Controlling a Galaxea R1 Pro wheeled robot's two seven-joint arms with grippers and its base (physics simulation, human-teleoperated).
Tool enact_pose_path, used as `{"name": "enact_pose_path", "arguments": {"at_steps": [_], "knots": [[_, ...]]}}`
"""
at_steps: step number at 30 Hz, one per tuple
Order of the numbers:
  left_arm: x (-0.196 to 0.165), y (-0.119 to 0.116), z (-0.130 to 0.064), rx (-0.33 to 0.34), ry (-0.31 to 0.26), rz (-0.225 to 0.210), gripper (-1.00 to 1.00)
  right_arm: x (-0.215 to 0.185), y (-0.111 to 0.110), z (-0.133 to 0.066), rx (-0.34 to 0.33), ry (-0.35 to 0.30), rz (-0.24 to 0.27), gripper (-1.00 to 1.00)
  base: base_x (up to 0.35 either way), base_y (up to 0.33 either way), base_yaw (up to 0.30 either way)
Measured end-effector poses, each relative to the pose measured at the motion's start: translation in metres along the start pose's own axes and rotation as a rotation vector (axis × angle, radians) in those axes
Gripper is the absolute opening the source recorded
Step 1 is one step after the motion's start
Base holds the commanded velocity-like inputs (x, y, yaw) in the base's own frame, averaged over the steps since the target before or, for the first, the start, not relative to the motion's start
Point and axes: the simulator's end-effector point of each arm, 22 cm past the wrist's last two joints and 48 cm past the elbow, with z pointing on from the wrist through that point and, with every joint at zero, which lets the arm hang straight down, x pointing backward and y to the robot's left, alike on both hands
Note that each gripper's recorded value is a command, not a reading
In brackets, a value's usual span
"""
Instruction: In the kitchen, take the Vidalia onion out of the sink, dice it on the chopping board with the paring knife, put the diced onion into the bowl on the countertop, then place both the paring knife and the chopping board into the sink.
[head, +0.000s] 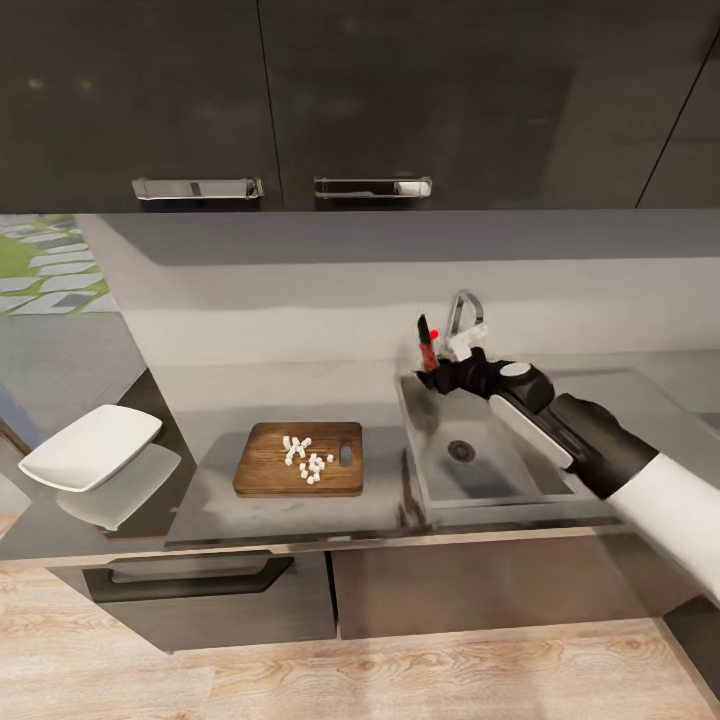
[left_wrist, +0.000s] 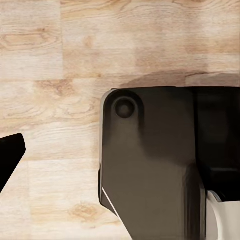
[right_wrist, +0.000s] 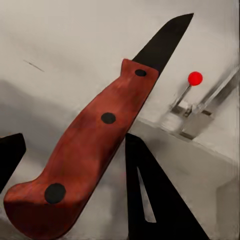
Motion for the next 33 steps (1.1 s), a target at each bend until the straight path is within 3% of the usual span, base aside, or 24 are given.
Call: {"name": "enact_pose_path", "arguments": {"at_steps": [4, 8, 14, 19, 27, 33], "knots": [[-0.001, -0.001, 0.000, 0.001, -0.001, -0.001, 1.00, 0.042, -0.025, 0.014, 0.027, 0.082, 0.067, -1.00, 0.000, 0.000, 0.000], [-0.002, -0.001, 0.001, 0.000, -0.004, -0.002, 1.00, 0.069, -0.036, 0.025, 0.005, 0.098, 0.112, -1.00, 0.000, 0.000, 0.000], [-0.002, -0.002, 0.001, 0.002, -0.006, -0.004, 1.00, 0.101, -0.033, 0.031, -0.065, 0.142, 0.151, -1.00, -0.019, 0.000, 0.000], [-0.002, -0.002, 0.001, 0.001, -0.003, -0.003, 1.00, 0.088, -0.034, 0.034, -0.068, 0.075, 0.149, -1.00, -0.294, 0.000, 0.000], [-0.002, -0.002, 0.001, 0.001, -0.005, -0.004, 1.00, 0.107, -0.019, 0.033, -0.095, 0.066, 0.155, -1.00, -0.184, 0.000, 0.000], [-0.008, -0.004, 0.004, 0.004, -0.016, -0.005, 1.00, 0.130, -0.048, 0.038, -0.027, 0.038, 0.166, -1.00, -0.004, 0.000, 0.000]]}}
